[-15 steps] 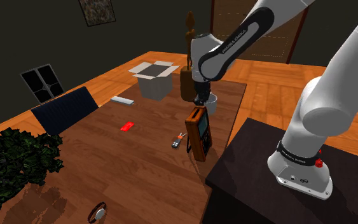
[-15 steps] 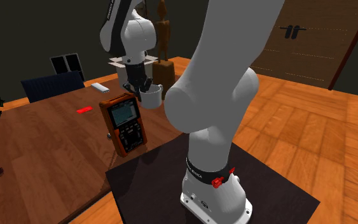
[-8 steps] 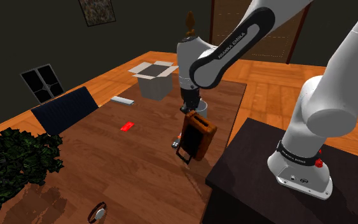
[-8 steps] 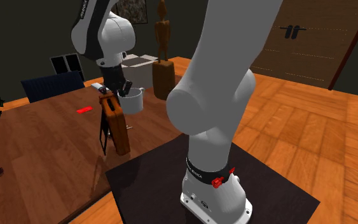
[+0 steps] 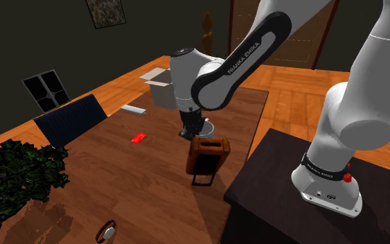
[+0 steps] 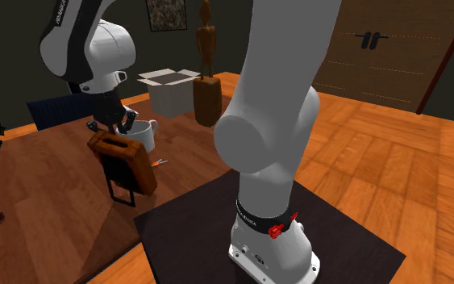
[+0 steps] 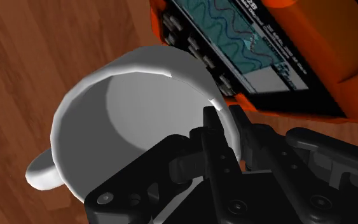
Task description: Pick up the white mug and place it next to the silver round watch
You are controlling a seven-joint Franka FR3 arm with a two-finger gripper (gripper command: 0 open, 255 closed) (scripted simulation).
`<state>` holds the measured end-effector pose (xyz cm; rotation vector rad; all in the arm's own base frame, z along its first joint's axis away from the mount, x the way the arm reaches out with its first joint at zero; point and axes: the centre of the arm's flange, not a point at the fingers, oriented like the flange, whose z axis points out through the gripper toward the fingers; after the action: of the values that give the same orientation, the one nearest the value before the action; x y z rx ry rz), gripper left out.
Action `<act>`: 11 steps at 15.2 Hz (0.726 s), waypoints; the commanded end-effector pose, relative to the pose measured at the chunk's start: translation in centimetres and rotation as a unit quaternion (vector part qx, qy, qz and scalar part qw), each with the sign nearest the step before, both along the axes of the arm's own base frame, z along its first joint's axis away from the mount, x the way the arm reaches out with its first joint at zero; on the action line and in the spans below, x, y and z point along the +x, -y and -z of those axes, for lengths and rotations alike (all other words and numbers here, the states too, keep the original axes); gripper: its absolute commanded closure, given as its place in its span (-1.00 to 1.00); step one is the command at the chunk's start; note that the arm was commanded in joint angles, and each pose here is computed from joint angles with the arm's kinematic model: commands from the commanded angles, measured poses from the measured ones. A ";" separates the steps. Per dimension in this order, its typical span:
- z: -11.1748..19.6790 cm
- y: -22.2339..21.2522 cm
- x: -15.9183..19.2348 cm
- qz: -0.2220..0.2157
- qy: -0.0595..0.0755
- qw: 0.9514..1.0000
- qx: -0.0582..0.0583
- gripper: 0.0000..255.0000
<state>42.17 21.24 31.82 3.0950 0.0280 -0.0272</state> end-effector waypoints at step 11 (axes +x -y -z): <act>-0.1 -15.8 -0.5 0.001 -0.001 1.000 0.000 1.00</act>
<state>41.64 35.60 31.89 3.0940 0.0289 -0.0305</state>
